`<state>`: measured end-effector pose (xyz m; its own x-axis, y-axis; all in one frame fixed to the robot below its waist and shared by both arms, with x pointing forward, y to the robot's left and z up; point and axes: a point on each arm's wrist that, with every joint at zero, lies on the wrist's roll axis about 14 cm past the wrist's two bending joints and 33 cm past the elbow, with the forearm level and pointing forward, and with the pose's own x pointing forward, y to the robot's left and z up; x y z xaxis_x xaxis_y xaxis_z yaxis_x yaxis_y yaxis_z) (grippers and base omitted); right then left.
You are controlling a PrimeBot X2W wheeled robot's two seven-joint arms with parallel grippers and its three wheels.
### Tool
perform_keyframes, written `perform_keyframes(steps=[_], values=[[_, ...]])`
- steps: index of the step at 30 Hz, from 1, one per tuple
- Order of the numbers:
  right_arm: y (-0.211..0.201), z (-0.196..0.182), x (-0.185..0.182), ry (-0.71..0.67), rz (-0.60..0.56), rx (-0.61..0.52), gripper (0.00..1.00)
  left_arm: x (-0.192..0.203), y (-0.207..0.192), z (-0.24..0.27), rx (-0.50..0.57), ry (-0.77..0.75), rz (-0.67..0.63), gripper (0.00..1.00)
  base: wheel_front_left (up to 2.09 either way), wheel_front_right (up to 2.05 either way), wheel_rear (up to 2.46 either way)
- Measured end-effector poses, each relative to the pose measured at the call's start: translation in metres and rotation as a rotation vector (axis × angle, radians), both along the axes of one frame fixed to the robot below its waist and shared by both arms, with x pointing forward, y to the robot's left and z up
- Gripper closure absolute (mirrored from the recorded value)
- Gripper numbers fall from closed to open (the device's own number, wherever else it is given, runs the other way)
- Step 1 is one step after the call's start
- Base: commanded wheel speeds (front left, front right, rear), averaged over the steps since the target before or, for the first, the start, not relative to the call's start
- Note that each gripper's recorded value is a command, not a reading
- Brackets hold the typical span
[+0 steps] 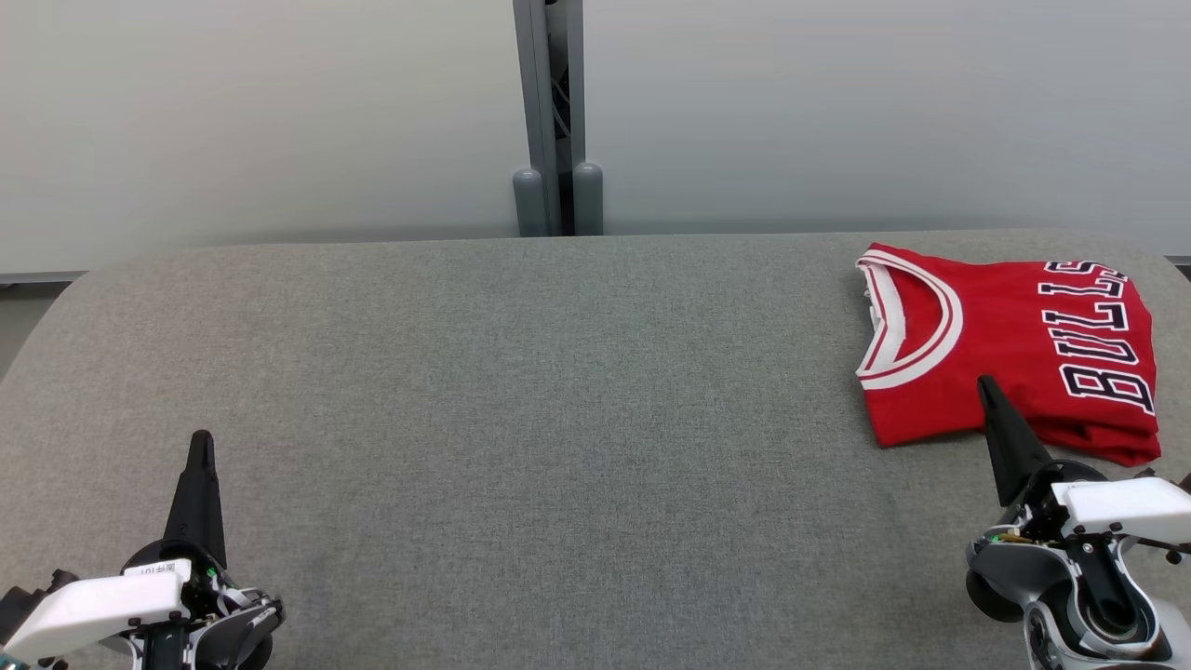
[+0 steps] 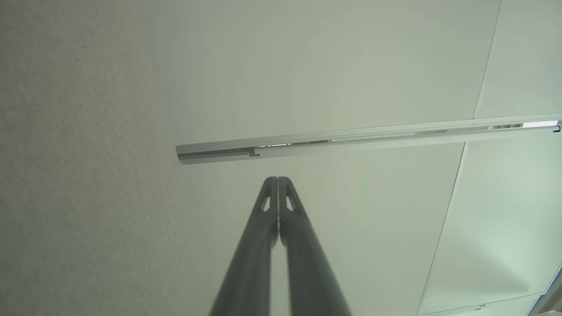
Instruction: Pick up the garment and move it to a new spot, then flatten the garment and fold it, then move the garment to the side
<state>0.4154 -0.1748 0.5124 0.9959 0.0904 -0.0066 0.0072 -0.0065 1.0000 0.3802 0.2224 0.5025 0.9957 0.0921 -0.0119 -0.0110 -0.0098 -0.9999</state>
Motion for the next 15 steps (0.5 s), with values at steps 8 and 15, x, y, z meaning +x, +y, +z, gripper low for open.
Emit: perform_keyframes(steps=[8, 15], values=[[0.0002, 0.0000, 0.0000, 0.000, 0.002, 0.000, 1.00, 0.0000, 0.0001, 0.0000, 0.001, 0.000, 0.001, 1.00, 0.00, 0.00, 0.00], [0.0004, 0.0000, 0.0000, 0.000, 0.002, 0.000, 1.00, 0.0000, 0.0001, 0.0000, 0.001, 0.000, 0.000, 1.00, 0.00, 0.00, 0.00]])
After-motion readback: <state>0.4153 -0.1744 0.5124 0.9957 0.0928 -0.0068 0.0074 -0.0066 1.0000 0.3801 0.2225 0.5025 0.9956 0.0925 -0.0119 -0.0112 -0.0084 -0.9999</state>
